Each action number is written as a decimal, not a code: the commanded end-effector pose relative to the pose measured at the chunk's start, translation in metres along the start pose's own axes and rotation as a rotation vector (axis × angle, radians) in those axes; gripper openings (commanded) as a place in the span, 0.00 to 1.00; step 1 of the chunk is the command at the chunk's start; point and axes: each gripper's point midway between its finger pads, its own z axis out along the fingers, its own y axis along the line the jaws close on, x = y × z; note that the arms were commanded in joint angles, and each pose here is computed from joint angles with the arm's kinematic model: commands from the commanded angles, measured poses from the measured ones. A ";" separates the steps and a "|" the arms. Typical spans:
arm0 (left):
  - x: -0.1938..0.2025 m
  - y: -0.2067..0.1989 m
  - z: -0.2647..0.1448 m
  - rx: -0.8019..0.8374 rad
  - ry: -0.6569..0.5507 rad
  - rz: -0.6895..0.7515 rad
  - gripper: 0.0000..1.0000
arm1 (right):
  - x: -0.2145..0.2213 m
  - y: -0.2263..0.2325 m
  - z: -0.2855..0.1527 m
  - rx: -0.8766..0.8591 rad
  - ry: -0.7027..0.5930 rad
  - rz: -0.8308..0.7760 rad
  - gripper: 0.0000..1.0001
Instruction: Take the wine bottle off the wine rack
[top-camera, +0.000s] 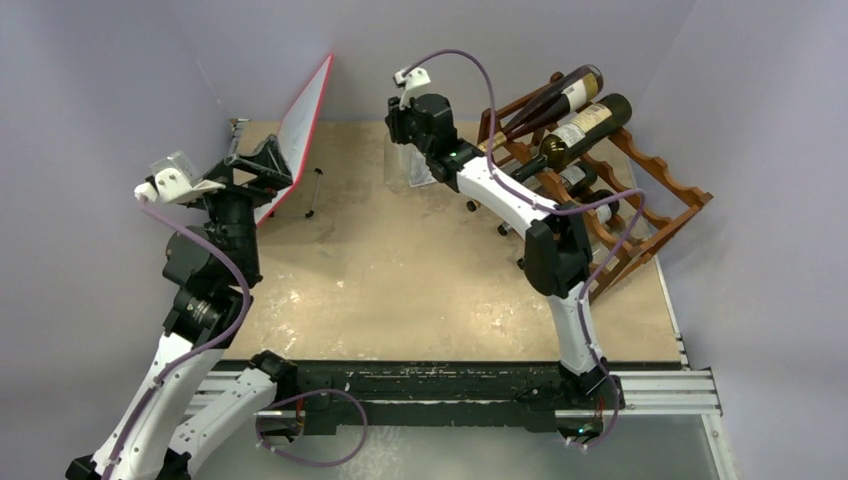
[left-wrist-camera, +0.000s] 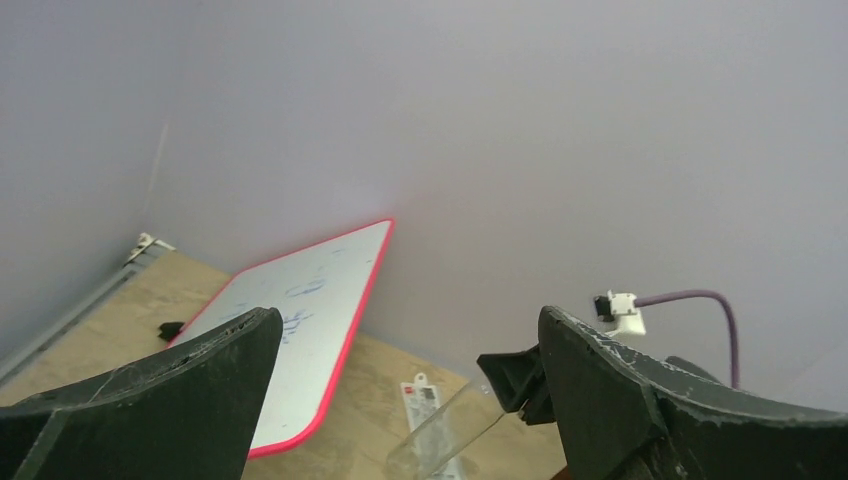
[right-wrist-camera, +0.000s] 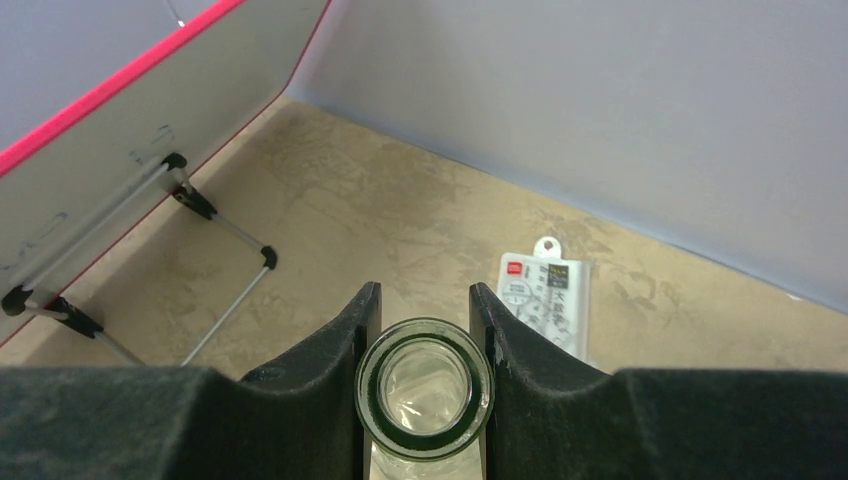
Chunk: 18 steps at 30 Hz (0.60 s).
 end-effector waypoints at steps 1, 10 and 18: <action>0.007 0.019 0.004 -0.074 -0.030 0.040 1.00 | -0.078 0.026 -0.003 -0.014 -0.183 -0.028 0.00; 0.006 0.020 -0.001 -0.061 -0.031 0.026 1.00 | -0.069 0.035 0.022 0.047 -0.192 -0.095 0.00; 0.010 0.020 -0.001 -0.064 -0.025 0.027 1.00 | -0.047 0.038 0.039 0.039 -0.139 -0.100 0.01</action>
